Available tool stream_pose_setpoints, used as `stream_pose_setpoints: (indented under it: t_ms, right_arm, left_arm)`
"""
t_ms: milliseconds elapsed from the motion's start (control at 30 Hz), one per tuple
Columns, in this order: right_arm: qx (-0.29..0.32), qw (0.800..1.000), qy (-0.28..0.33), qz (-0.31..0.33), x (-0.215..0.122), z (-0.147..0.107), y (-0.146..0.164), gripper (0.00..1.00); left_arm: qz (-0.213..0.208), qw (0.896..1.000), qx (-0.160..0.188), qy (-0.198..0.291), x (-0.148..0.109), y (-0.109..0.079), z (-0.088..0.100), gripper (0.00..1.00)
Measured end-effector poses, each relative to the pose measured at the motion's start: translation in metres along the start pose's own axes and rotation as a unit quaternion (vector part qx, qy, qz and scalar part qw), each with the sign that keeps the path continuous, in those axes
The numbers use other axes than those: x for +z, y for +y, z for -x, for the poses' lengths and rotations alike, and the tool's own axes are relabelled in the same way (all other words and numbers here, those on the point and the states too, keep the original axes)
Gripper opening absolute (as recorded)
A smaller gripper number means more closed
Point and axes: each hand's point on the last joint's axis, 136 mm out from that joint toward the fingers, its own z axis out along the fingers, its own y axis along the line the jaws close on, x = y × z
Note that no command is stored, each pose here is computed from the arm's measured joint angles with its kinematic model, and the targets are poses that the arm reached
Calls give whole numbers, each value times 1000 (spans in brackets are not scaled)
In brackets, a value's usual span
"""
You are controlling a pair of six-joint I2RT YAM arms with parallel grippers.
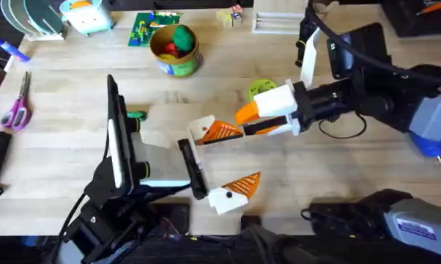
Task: Pick up the gripper from the table and insert it into the empty holder that is missing its gripper. Then pick up a screw, insert it into the mounting hole, and use the screwdriver to tighten it. Finally, clean up the table by picking up the vegetable and placing it into the bucket.
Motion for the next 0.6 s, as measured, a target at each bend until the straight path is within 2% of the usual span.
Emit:
stream_pose_setpoints:
  t_ms: [367, 600]
  right_arm:
    - [-11, 1000, 1, 3, 5, 2, 5, 881]
    - [-3, 1000, 22, 3, 15, -5, 3, 726]
  left_arm:
    - [0, 1000, 0, 0, 0, 0, 0, 993]
    - [0, 1000, 0, 0, 0, 0, 0, 993]
